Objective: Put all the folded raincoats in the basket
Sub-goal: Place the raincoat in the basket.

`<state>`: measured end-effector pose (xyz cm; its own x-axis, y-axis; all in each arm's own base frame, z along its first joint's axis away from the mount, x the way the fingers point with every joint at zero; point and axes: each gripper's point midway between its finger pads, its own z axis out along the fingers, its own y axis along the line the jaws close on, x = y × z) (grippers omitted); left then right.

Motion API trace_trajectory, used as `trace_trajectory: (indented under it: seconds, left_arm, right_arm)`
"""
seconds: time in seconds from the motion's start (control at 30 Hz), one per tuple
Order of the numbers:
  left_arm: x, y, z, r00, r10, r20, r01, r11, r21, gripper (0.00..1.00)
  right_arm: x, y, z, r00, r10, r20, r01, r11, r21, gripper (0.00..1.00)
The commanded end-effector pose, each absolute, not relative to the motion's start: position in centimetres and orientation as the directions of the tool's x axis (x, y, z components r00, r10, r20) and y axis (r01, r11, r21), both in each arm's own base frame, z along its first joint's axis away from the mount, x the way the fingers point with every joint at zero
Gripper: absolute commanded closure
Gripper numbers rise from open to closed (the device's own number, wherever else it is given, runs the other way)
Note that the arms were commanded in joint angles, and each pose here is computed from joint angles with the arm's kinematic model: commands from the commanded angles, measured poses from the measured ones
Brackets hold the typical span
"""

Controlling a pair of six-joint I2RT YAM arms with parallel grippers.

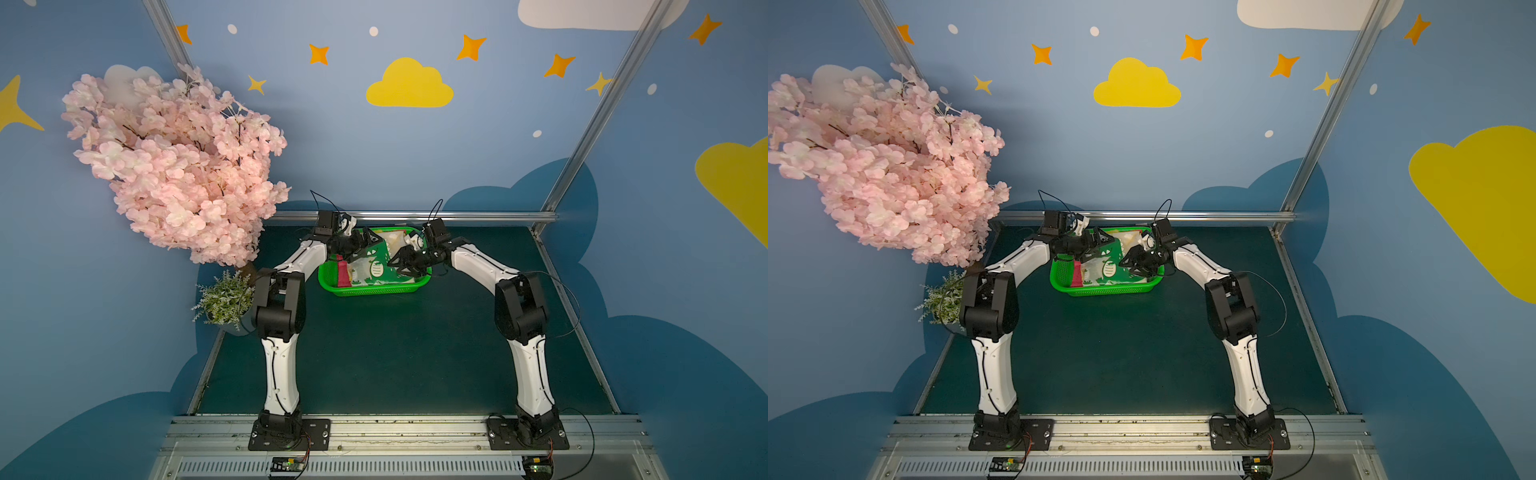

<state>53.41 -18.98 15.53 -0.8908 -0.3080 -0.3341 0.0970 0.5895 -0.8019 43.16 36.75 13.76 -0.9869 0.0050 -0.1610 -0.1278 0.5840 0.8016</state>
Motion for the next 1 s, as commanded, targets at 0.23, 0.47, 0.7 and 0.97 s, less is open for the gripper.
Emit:
trace_trajectory:
  seconds: [0.23, 0.47, 0.7, 0.97]
  left_arm:
    - [47.8, -20.9, 20.0, -0.868, -0.254, -0.426, 0.213, 0.585, -0.782, 0.00]
    - [46.3, -20.2, 14.5, -0.895, -0.266, -0.358, 0.135, 0.603, -0.786, 0.00]
    - [46.2, -20.0, 13.9, -0.900, -0.248, -0.358, 0.136, 0.619, -0.773, 0.00]
    - [46.5, -20.3, 19.1, -0.863, -0.230, -0.450, 0.231, 0.613, -0.756, 0.00]
  right_arm:
    - [42.2, 35.8, 17.0, -0.972, -0.005, -0.234, -0.194, 0.576, 0.794, 0.43]
    - [42.4, 35.8, 12.4, -0.987, -0.012, -0.159, -0.134, 0.610, 0.781, 0.43]
    - [42.4, 35.4, 12.6, -0.987, -0.012, -0.158, -0.133, 0.610, 0.781, 0.43]
    - [42.8, 34.9, 17.5, -0.969, 0.005, -0.247, -0.199, 0.578, 0.792, 0.43]
